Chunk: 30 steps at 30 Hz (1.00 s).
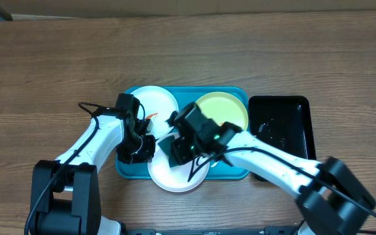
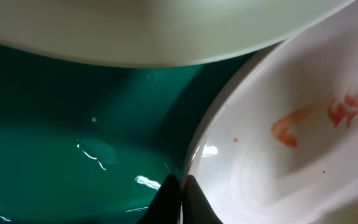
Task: Clean dirty plates on tray and stack at the side
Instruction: 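Lift the green sponge with right gripper and carry it to the plate, then scrub the front white plate with the sponge in right gripper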
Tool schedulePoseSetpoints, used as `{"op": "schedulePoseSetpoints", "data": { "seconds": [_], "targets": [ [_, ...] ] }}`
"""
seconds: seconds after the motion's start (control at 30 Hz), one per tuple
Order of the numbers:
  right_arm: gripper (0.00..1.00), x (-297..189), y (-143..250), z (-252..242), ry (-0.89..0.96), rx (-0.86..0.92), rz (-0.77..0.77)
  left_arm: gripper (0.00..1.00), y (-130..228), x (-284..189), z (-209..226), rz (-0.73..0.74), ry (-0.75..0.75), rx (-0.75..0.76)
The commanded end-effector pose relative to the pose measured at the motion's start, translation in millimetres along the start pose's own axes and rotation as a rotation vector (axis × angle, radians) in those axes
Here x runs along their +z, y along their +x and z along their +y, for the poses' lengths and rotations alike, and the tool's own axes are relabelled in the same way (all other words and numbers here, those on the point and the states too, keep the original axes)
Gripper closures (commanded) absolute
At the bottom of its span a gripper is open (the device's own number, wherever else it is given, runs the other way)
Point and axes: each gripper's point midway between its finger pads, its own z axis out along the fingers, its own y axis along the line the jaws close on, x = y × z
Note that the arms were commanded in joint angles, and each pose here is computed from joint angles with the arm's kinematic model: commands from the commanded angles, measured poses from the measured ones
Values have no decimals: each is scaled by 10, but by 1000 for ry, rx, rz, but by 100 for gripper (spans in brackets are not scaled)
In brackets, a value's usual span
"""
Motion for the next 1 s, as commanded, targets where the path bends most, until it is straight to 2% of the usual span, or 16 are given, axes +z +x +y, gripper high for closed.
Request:
{"op": "schedulePoseSetpoints", "data": {
  "seconds": [0.0,0.17,0.4,0.6,0.97],
  "targets": [
    [96,155,95,27,5,0,32,96,27,45,-14,12,5,-25],
    [96,284,151,-75,50,10,50,96,21,45,-15,10,5,-25],
    [96,221,-5,-481,283,103,-60,96,40,45,-12,18,4,-27],
    [96,173,-68,-611,362,99,-102,96,43,45,-12,19,4,-31],
    [96,63,322,-855,495,230,16,96,65,44,-7,28,2,-33]
  ]
}}
